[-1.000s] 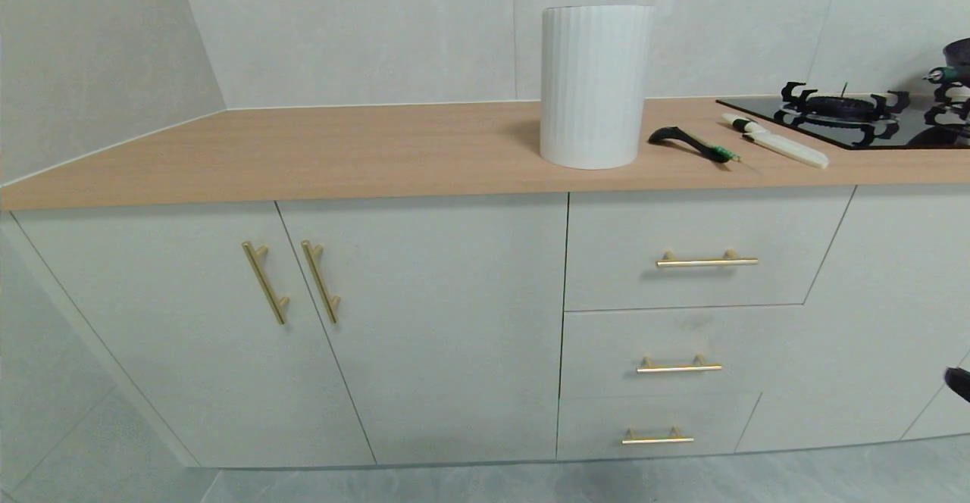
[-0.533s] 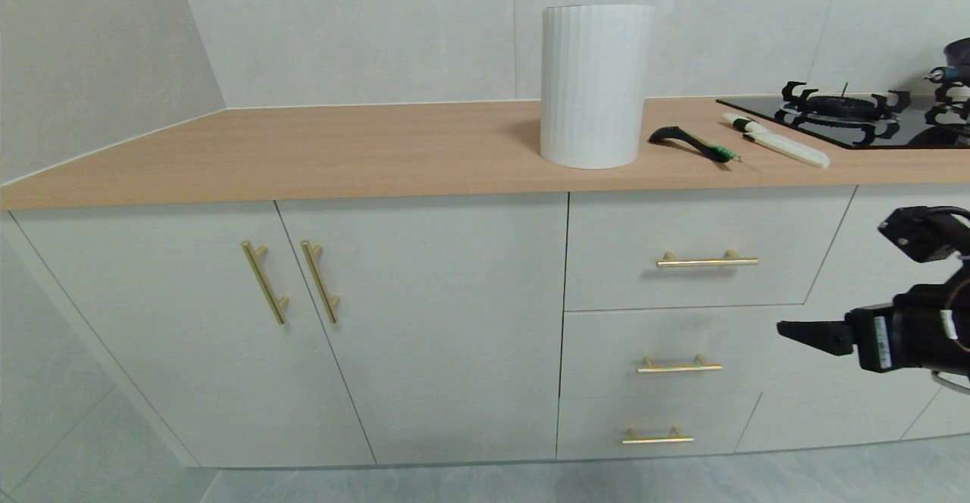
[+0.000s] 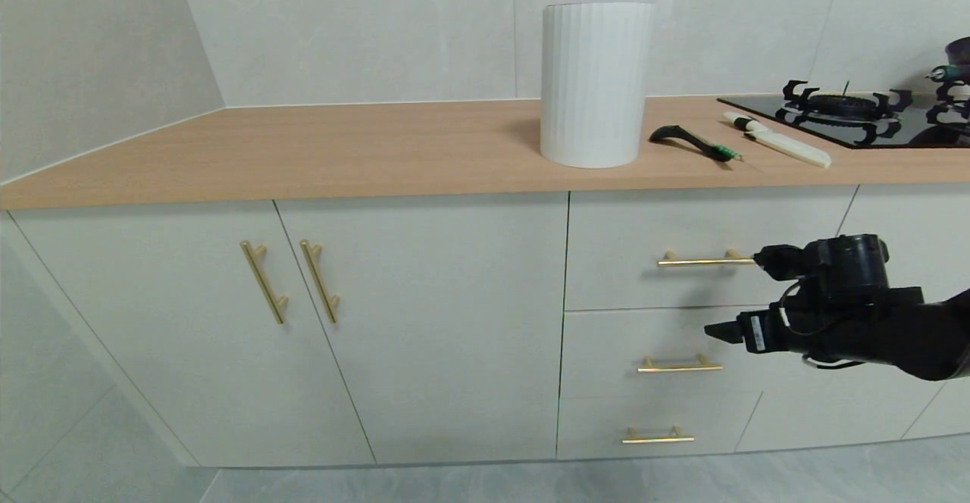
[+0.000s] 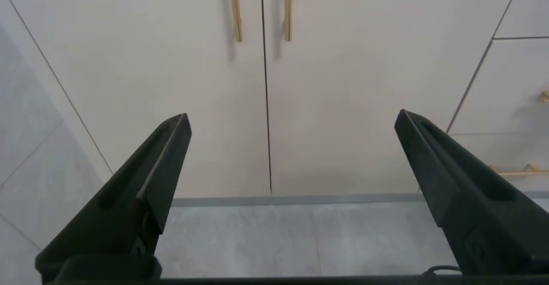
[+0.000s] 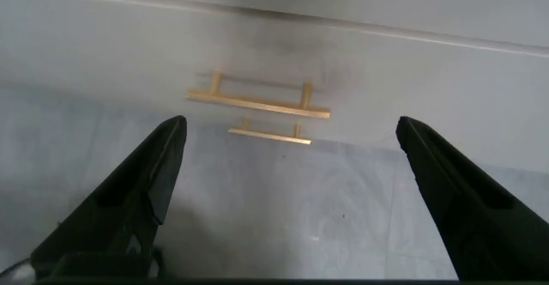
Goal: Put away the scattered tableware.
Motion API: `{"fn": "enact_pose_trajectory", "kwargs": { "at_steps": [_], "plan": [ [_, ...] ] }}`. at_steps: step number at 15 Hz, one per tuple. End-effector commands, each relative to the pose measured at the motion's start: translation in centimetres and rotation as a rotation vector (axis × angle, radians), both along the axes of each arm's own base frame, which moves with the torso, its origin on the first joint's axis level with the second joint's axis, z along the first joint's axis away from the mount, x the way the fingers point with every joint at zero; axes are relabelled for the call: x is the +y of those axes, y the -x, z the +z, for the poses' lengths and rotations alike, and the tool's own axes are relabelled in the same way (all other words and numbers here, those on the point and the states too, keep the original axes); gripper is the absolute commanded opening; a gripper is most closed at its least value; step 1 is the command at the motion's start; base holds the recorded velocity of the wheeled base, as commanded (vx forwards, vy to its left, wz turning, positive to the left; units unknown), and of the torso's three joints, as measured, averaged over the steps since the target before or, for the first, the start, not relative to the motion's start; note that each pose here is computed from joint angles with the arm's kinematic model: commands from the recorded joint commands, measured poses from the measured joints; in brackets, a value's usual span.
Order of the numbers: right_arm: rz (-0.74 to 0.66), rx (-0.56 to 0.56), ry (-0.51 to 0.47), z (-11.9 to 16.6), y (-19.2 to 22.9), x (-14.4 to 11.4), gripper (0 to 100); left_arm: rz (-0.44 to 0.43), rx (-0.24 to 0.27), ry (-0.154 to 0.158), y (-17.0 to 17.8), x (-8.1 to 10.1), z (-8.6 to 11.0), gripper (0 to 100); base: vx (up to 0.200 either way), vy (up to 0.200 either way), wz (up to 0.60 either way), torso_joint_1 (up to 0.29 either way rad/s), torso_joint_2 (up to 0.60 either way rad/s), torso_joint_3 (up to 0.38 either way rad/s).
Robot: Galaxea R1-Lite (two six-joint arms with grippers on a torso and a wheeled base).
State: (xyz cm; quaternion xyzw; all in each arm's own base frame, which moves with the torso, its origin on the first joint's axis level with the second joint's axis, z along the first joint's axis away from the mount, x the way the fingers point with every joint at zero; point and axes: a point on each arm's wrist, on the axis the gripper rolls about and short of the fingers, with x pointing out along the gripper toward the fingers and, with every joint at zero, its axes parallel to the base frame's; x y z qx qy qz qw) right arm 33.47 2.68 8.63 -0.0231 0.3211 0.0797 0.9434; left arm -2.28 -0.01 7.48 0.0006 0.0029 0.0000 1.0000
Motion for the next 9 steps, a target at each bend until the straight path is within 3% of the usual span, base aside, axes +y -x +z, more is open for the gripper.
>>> {"fn": "enact_pose_trajectory", "kwargs": {
  "at_steps": [1,5,9],
  "plan": [
    [-0.005,0.112,0.014,-5.5,-1.4,0.1,100,0.0,0.0,0.0,0.0,0.0,0.0,100,0.0,0.0,0.0,0.0,0.0,0.0],
    [-0.052,0.044,0.056,-9.5,-3.1,0.3,100,0.0,0.0,0.0,0.0,0.0,0.0,100,0.0,0.0,0.0,0.0,0.0,0.0],
    [-0.081,-0.048,0.079,-11.6,-4.2,1.0,100,0.0,0.0,0.0,0.0,0.0,0.0,100,0.0,0.0,0.0,0.0,0.0,0.0]
  ]
}}
